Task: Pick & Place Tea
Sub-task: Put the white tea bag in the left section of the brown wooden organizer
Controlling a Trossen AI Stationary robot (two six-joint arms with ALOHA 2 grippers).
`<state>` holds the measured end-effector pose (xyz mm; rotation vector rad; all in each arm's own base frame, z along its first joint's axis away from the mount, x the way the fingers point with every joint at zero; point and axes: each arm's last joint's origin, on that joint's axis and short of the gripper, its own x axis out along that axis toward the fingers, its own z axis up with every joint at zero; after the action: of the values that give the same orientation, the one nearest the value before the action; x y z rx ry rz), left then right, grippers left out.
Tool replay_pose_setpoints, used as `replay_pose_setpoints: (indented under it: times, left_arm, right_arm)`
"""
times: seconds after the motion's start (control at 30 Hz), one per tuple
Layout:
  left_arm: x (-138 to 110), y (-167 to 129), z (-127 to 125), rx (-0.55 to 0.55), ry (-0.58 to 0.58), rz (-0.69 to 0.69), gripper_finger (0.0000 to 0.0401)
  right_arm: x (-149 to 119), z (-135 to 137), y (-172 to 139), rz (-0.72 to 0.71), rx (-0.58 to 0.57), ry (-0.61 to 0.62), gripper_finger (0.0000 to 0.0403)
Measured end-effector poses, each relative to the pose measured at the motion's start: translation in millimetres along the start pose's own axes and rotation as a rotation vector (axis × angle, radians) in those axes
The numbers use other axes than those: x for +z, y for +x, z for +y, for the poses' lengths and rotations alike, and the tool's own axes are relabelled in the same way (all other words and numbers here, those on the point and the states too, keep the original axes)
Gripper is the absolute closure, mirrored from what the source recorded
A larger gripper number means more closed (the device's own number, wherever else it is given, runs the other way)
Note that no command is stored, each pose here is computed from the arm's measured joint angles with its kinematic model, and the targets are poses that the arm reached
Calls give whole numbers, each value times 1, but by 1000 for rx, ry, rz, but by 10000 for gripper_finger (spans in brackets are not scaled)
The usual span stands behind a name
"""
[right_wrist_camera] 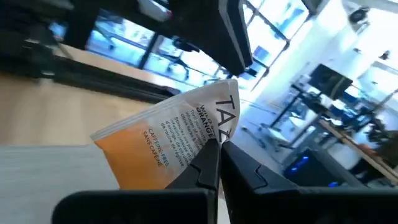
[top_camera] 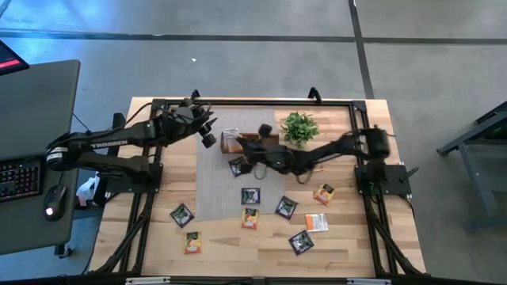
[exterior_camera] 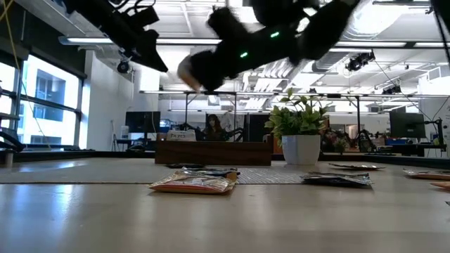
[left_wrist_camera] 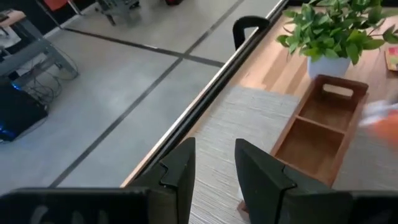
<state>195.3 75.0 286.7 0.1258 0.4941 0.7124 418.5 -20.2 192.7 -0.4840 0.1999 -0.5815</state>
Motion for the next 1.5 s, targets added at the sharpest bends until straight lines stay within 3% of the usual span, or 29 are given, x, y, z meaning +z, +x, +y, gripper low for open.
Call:
replay_pose_setpoints:
  times: [0.2, 0.37, 0.63, 0.93, 1.17, 1.37, 1.43, 1.5]
  left_arm:
    - [0, -2, 1, -1, -2, -4, 290]
    - [0, -2, 1, -2, 1, 1, 290]
    - [0, -2, 1, -5, 2, 0, 290]
    - [0, -2, 1, -5, 0, 2, 290]
    - [-1, -2, 0, -6, 3, 10, 290]
    - [-4, -2, 0, -18, -12, 37, 290]
    - [-5, -2, 0, -25, -9, 51, 290]
    - [-7, -2, -1, -35, -11, 64, 290]
  right_arm:
    - [-30, 21, 55, 229, -27, -144, 395]
    - [-39, 31, 80, 374, -73, -237, 400]
    - [-44, 36, 85, 470, -60, -317, 367]
    - [-43, 38, 83, 471, -32, -323, 287]
    - [1, 36, 56, 452, -2, -311, 234]
    - [54, 18, -1, 521, 140, -337, 233]
    - [69, 10, -28, 570, 228, -348, 238]
    - [80, 2, -55, 632, 341, -280, 244]
